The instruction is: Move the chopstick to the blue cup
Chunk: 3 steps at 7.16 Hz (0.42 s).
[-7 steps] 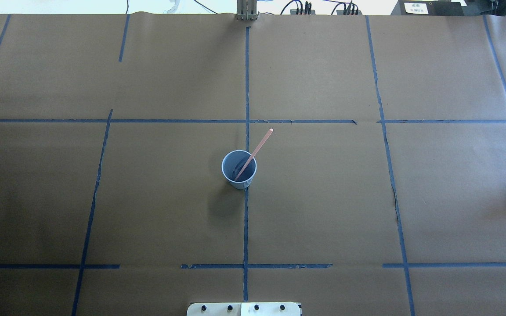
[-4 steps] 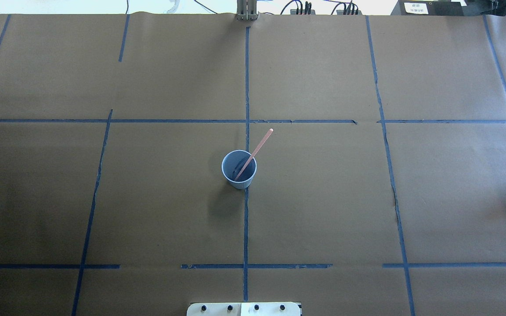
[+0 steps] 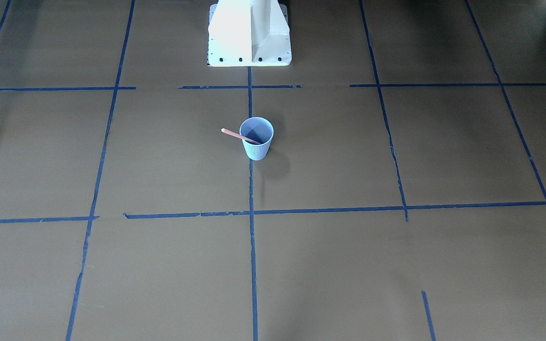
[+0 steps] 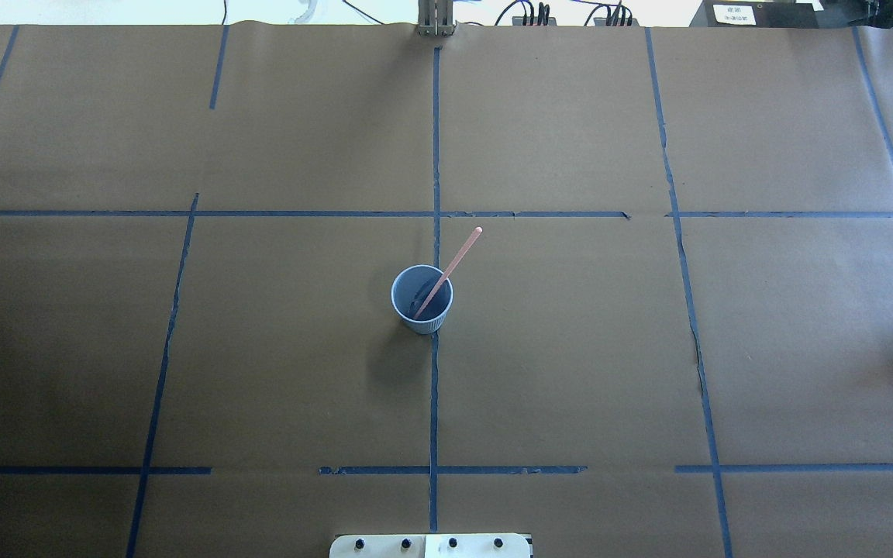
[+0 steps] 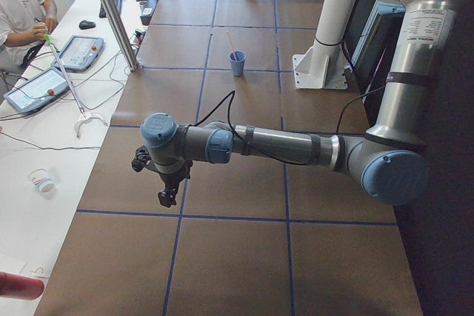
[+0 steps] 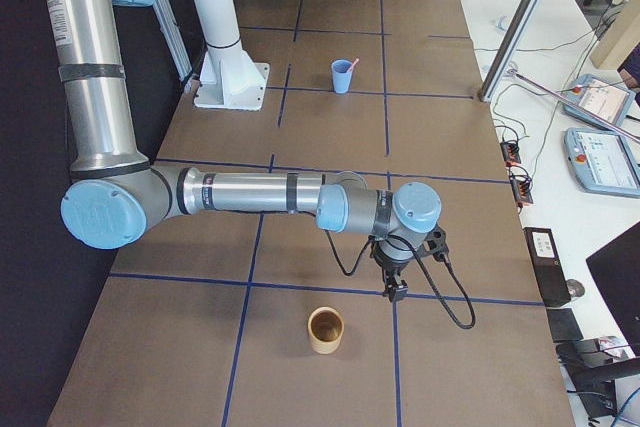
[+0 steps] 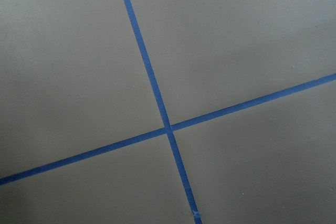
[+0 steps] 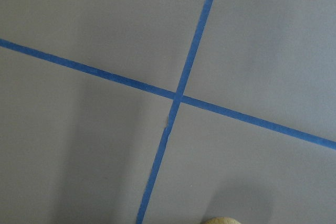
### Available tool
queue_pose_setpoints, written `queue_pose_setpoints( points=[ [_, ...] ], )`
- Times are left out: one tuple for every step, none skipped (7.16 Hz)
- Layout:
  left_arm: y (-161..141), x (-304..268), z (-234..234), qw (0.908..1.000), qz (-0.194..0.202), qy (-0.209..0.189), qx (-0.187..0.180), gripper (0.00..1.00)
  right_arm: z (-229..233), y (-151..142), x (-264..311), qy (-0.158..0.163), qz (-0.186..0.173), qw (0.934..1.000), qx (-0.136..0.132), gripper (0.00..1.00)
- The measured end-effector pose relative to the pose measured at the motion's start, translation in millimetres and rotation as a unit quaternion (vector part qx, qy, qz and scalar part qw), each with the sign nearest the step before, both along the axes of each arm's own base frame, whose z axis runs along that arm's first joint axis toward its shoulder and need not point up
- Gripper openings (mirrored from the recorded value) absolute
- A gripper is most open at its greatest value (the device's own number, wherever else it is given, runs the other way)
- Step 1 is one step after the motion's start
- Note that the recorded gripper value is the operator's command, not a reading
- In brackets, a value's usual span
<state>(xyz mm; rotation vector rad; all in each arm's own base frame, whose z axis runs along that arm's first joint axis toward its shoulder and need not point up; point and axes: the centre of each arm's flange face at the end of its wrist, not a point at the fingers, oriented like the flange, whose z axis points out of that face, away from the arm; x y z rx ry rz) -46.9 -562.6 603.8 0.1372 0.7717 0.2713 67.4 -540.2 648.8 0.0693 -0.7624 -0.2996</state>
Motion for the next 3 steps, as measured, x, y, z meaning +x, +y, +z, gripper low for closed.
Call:
queue_pose_setpoints(
  points=[
    [0.7,0.6,0.6,0.9999,0.001,-0.001,-0.016,1.00,1.3,0.0,-1.1,0.000,-0.001,1.0000,-0.001,1.00],
    [0.8,0.6,-1.9,0.9997,0.001,-0.001,-0.023,1.00,2.4,0.2,-2.5,0.000,-0.002,1.0000,-0.002,1.00],
    [1.0,0.6,-7.0,0.9998,0.001,0.000,-0.021,1.00,3.1,0.5,-3.0,0.000,-0.003,1.0000,-0.003,1.00]
  ],
)
